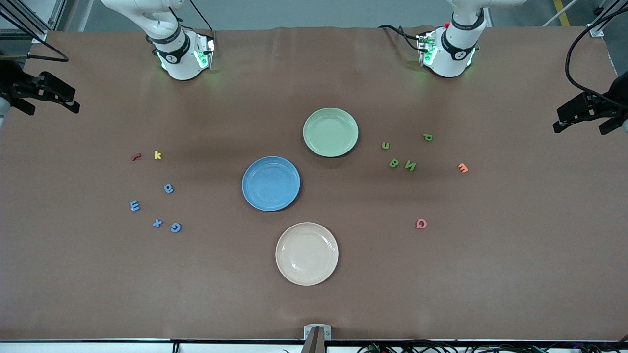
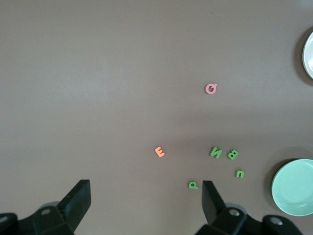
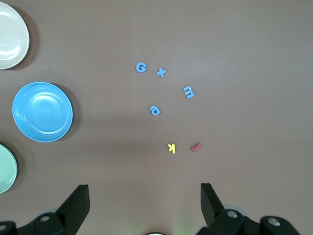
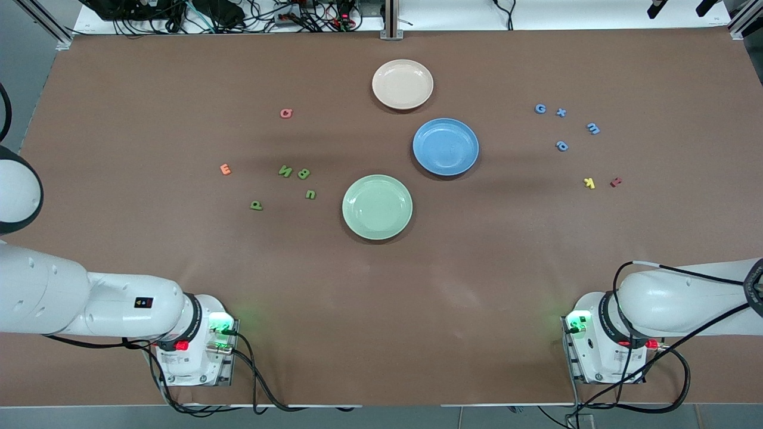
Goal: Sort letters by color into matching plates
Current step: 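Reach the left gripper to green letters while the right gripper reaches blue letters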
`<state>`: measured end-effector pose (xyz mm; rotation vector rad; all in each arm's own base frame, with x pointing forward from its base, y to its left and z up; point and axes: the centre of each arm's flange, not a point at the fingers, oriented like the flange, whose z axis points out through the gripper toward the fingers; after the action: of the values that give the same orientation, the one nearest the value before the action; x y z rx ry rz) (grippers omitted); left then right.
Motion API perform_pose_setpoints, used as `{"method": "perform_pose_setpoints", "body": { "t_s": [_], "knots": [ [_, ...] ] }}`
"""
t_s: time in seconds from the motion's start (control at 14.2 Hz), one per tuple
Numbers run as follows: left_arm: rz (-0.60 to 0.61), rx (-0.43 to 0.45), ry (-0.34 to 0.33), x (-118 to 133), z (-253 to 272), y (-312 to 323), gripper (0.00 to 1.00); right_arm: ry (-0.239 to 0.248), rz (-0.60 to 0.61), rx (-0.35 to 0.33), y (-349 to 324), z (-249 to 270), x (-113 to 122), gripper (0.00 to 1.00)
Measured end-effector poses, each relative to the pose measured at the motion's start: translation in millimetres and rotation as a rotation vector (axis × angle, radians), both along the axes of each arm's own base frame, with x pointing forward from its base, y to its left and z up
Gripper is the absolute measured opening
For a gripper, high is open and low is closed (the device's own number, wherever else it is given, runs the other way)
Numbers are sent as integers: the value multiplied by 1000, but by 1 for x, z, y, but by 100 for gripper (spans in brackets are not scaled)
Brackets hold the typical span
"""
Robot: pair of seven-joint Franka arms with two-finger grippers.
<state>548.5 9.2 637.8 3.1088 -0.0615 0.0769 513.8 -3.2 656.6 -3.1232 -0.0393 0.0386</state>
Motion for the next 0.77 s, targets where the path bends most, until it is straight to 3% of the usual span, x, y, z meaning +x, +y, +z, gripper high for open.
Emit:
{"method": "perform_pose_setpoints", "body": {
  "t_s": [0.49,0.77],
  "knots": [
    [-2,0,3,0,0,-1,100,-7,0,0,0,1,0,100],
    [-22,0,76,-2,-18,-12,100,-5,0,0,0,0,0,100]
  ]
}}
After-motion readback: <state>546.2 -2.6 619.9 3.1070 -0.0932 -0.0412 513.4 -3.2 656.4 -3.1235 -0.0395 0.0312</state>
